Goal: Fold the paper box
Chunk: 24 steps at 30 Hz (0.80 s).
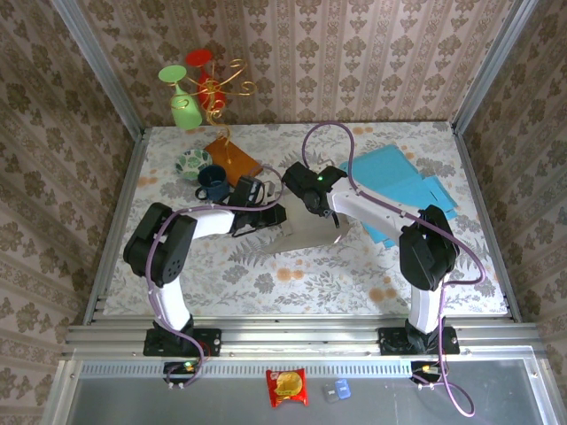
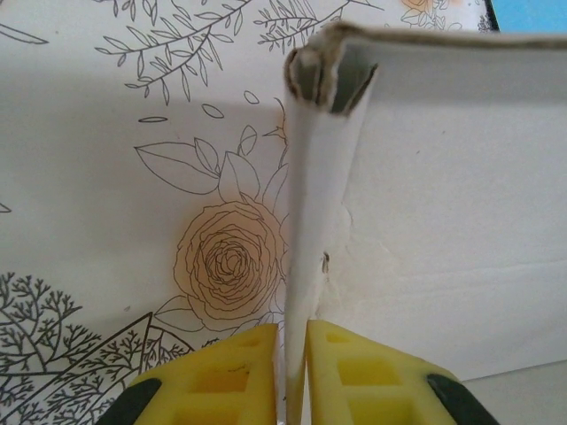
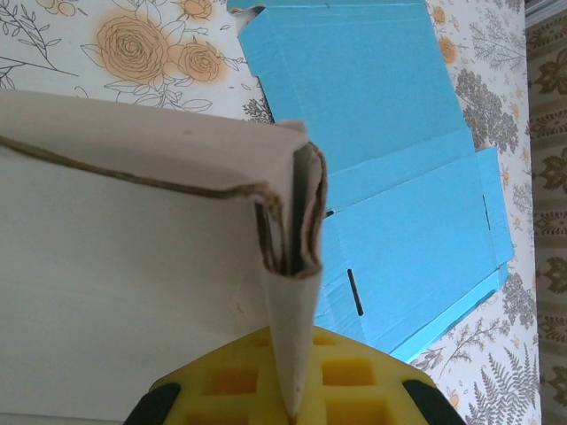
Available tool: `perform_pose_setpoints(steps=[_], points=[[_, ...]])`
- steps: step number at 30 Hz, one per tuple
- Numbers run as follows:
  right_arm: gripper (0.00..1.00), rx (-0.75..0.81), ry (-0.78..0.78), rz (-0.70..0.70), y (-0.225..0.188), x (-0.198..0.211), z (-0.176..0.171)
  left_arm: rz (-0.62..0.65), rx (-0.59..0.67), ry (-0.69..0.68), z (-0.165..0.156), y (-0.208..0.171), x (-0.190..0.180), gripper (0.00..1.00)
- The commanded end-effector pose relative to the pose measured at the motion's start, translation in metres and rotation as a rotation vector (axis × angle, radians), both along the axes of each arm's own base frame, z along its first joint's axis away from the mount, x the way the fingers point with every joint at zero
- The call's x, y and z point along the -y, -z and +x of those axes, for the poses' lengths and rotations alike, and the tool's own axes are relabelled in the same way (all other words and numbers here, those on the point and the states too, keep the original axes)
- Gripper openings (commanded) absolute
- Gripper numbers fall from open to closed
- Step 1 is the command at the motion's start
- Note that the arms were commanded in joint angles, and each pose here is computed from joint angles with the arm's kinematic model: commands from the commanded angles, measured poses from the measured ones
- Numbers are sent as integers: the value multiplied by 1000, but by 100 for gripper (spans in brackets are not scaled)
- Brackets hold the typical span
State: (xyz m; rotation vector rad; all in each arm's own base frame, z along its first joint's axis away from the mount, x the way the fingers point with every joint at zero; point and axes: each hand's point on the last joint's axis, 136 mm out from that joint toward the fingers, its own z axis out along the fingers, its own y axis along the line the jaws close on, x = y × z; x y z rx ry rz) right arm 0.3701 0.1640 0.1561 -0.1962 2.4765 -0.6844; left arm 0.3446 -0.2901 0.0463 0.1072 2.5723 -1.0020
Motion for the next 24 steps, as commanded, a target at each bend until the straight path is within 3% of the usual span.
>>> perform_pose_setpoints(steps=[1, 10, 15, 19, 24], points=[[0, 35, 13, 0, -8, -2, -4, 85, -44, -46, -2, 22, -10, 15], [0, 66, 15, 2, -12, -3, -6, 254, -55, -101, -12, 26, -28, 16], [0, 79, 10, 5, -15, -5, -7, 313, -61, -141, -16, 26, -40, 0], [0, 77, 5, 2, -14, -8, -7, 374, -49, -187, -19, 23, -50, 0], [0, 78, 2, 1, -14, -11, -8, 357, -49, -207, -20, 21, -50, 0]])
